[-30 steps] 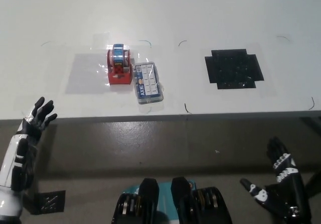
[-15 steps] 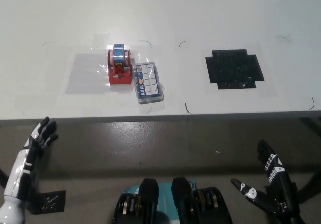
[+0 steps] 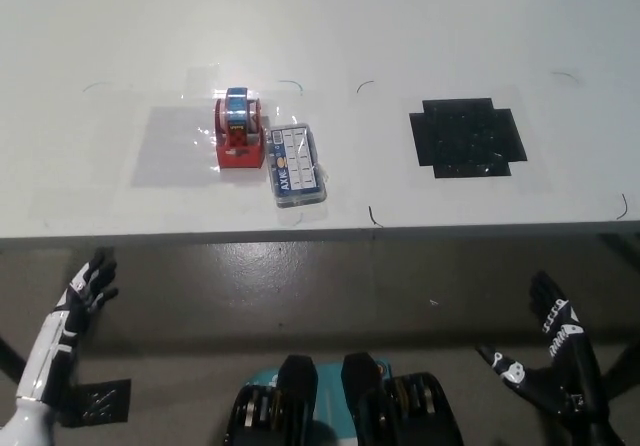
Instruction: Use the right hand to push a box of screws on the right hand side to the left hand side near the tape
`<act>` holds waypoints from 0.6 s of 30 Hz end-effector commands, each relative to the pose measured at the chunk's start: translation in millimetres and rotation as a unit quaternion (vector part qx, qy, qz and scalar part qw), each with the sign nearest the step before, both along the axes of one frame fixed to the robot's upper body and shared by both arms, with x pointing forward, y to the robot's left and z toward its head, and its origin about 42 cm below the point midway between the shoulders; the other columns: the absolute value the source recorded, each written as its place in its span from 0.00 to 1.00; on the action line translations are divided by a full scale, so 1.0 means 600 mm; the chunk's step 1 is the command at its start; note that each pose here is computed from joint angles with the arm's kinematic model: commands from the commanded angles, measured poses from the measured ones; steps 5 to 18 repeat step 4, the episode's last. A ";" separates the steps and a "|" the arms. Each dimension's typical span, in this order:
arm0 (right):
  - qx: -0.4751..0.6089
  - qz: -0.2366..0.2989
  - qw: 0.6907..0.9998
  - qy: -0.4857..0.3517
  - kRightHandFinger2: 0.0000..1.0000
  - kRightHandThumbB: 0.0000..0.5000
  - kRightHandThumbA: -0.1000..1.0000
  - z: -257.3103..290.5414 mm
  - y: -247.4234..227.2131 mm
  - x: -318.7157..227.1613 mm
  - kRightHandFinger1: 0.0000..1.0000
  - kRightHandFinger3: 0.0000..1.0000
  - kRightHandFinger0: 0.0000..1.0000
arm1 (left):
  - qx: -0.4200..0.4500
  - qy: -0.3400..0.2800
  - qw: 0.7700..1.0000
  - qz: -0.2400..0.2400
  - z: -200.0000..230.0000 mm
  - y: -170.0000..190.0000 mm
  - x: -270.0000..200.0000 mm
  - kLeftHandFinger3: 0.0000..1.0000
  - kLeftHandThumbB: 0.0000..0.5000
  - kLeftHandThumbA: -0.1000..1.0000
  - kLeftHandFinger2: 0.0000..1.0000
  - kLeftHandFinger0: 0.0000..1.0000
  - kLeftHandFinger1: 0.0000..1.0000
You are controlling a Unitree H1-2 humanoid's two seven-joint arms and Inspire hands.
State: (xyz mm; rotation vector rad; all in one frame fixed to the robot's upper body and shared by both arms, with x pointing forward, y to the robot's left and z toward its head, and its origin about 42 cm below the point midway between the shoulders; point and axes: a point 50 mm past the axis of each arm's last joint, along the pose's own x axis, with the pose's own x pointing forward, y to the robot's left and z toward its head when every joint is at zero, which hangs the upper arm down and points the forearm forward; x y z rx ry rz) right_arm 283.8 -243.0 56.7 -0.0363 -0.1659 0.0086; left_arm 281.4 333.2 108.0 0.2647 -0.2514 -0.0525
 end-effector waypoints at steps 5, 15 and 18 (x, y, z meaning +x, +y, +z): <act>0.013 -0.005 0.999 -0.043 1.00 0.53 1.00 0.021 0.001 0.013 1.00 1.00 1.00 | 0.010 -0.036 0.999 0.002 0.026 0.009 0.012 1.00 0.08 1.00 1.00 1.00 1.00; 0.013 -0.005 0.999 -0.043 1.00 0.53 1.00 0.021 0.001 0.013 1.00 1.00 1.00 | 0.010 -0.036 0.999 0.002 0.026 0.009 0.012 1.00 0.08 1.00 1.00 1.00 1.00; 0.013 -0.005 0.999 -0.043 1.00 0.53 1.00 0.021 0.001 0.013 1.00 1.00 1.00 | 0.010 -0.036 0.999 0.002 0.026 0.009 0.012 1.00 0.08 1.00 1.00 1.00 1.00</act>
